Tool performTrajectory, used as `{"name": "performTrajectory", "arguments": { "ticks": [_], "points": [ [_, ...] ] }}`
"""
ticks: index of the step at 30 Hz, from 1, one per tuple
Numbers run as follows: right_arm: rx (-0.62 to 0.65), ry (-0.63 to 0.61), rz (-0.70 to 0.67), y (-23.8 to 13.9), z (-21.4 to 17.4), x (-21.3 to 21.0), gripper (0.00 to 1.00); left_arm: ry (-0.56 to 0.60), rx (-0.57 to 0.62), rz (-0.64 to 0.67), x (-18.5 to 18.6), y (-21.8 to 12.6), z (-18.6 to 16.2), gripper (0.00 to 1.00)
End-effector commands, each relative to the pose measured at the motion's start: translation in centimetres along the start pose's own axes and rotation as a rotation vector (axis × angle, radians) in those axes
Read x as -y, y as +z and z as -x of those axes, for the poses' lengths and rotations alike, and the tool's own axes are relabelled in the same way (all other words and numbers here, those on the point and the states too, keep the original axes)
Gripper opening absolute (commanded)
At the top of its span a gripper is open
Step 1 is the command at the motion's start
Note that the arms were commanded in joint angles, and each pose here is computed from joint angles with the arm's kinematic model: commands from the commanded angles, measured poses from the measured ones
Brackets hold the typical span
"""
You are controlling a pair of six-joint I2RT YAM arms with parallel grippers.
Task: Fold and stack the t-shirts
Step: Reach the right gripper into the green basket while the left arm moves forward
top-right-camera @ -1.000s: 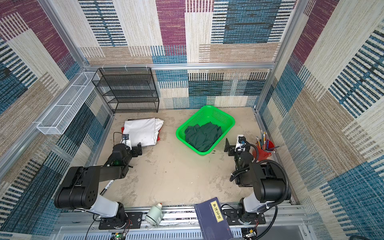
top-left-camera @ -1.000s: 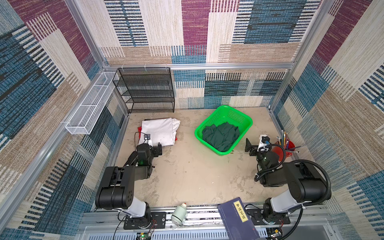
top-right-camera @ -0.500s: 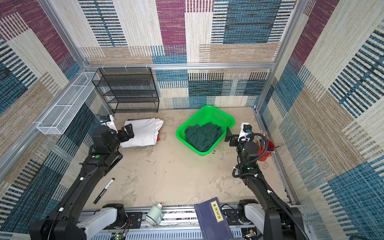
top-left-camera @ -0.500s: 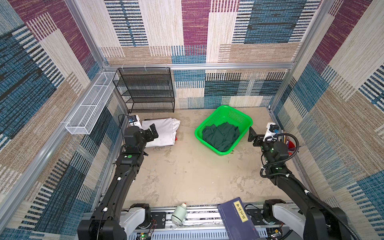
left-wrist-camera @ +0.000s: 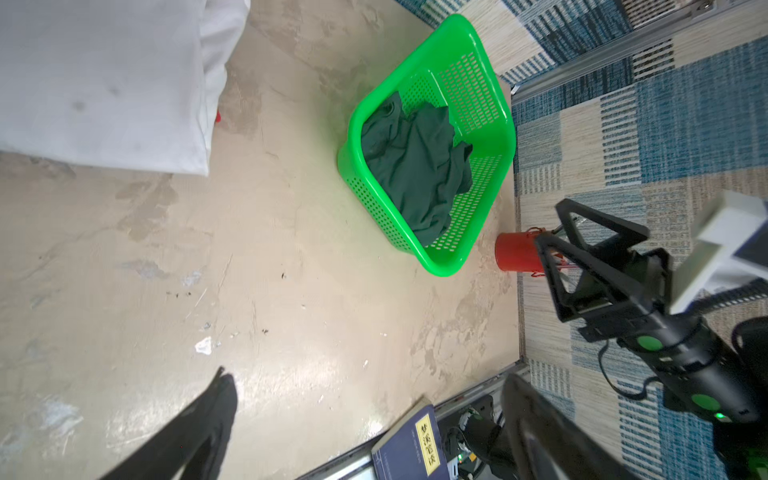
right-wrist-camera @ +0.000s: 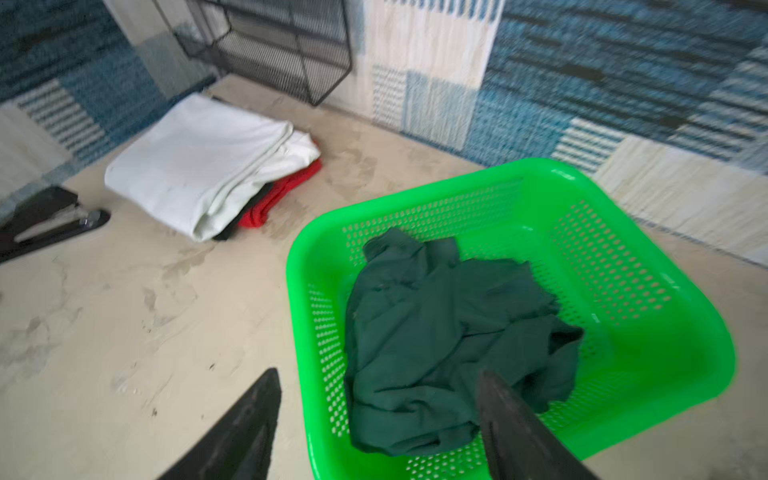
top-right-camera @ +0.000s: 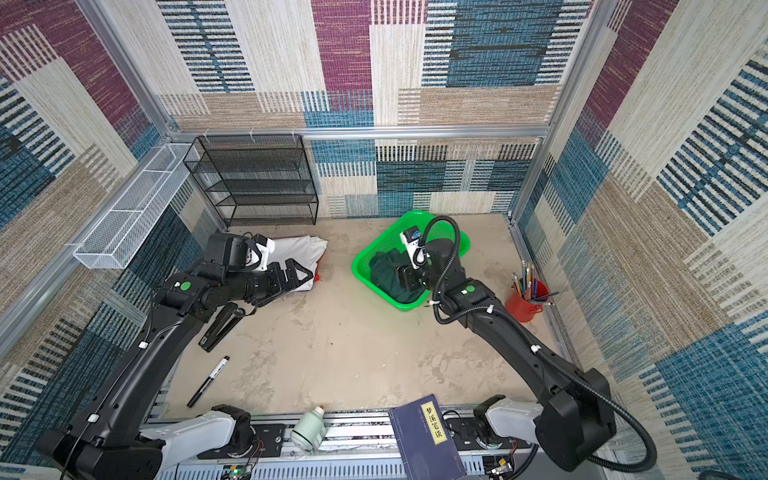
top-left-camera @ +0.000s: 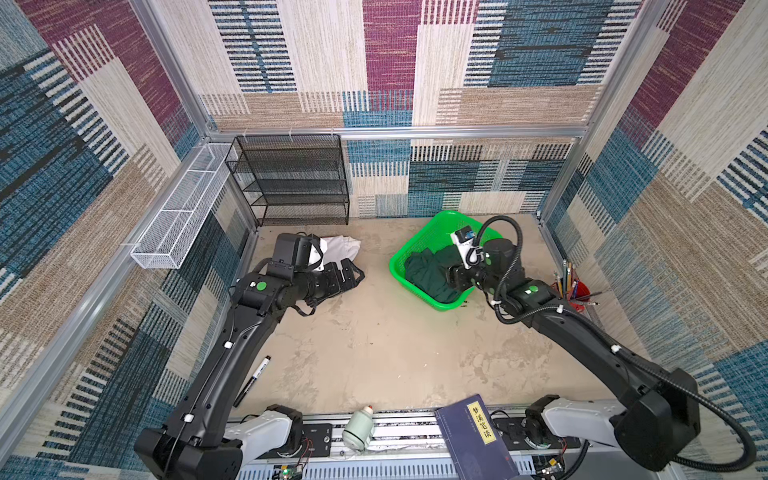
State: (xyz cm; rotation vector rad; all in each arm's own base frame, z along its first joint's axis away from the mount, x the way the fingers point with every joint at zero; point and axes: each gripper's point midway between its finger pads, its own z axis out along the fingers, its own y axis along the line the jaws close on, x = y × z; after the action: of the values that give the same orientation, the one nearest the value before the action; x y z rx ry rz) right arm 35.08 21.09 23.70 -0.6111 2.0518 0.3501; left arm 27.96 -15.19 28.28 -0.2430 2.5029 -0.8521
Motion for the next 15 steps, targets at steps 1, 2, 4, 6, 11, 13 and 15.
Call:
{"name": "performTrajectory", "arguments": {
  "ticks": [1, 2, 4, 6, 11, 13, 15],
  "points": [
    [-0.186, -0.049, 0.091, 1.7, -4.5, -3.5, 0.67, -0.068, -0.105, 0.017, -0.2, 0.2, -1.9, 1.00],
    [-0.203, -0.056, 0.097, 2.2, -5.0, -4.1, 0.65, -0.070, -0.114, 0.006, 0.0, 0.3, -1.9, 1.00],
    [-0.222, -0.053, 0.085, 3.2, -5.8, -4.5, 0.64, -0.074, -0.117, -0.010, 0.6, 0.4, -1.8, 1.00],
    [-0.228, -0.054, 0.089, 4.0, -6.2, -4.8, 0.63, -0.079, -0.103, -0.018, 0.9, 0.3, -1.5, 1.00],
    [-0.290, -0.074, 0.066, 6.2, -7.7, -4.5, 0.57, -0.101, -0.106, -0.055, 1.4, 0.6, -1.7, 1.00],
    [-0.320, -0.090, 0.050, 6.9, -8.5, -4.2, 0.55, -0.108, -0.113, -0.074, 1.8, 0.8, -1.7, 1.00],
    [-0.340, -0.101, 0.025, 7.6, -9.0, -3.8, 0.53, -0.105, -0.104, -0.082, 2.0, 0.9, -1.5, 1.00]
  ]
}}
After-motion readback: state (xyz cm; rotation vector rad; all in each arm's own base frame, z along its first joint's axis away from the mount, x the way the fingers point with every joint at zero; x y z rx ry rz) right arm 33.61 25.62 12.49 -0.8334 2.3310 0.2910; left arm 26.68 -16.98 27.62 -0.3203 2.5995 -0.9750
